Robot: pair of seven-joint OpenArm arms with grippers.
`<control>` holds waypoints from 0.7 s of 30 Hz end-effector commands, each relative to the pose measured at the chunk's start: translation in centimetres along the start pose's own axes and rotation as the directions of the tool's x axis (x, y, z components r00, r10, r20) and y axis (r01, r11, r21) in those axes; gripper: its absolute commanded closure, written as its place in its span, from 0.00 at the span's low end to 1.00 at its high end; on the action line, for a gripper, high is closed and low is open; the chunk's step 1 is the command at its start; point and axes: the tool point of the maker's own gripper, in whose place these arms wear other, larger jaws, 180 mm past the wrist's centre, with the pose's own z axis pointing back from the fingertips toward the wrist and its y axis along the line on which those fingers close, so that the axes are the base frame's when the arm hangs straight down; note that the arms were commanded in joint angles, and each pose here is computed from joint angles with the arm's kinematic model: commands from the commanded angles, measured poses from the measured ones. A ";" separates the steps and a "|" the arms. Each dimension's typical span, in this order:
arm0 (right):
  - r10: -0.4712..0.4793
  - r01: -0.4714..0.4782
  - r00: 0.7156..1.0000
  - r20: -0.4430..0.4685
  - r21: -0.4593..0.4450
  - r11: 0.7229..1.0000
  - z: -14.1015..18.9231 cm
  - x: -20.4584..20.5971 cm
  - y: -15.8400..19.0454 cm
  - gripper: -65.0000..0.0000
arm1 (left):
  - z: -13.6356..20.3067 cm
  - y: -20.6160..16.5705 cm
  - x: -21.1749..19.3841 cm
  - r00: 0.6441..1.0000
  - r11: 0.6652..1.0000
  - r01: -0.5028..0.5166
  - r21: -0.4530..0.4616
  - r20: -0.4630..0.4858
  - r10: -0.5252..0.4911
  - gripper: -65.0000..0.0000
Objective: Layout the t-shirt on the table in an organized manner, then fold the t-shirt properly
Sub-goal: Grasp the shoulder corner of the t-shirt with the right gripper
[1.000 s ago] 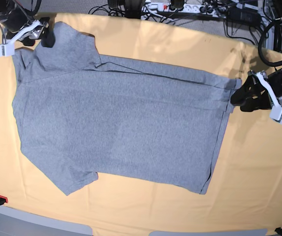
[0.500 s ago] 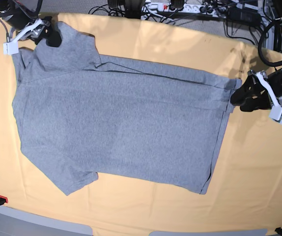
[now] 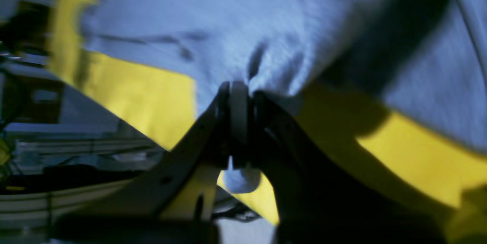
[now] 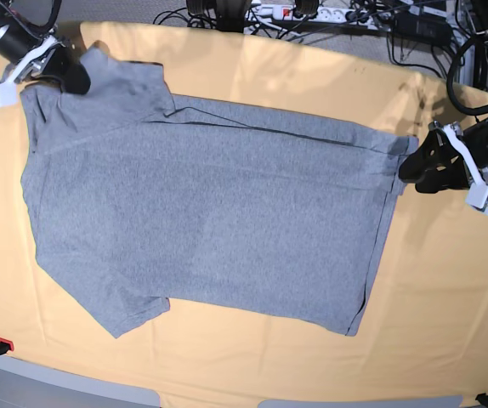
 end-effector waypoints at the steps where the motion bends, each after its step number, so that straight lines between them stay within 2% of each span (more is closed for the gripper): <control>1: 0.037 -0.038 0.999 0.025 0.007 0.999 0.3 1.0 0.4 1.00 | 0.6 0.0 1.6 0.999 0.999 0.033 -0.003 0.040 -0.033 0.52; 10: 0.116 -0.122 0.983 0.145 0.031 0.992 -1.1 5.8 0.9 1.00 | 0.6 0.0 1.6 0.999 0.999 0.033 -0.003 0.040 -0.033 0.52; 21: 0.215 -0.233 0.938 0.272 0.035 0.972 -1.7 11.6 1.6 1.00 | 0.6 0.0 1.6 0.999 0.999 0.033 -0.003 0.040 -0.033 0.52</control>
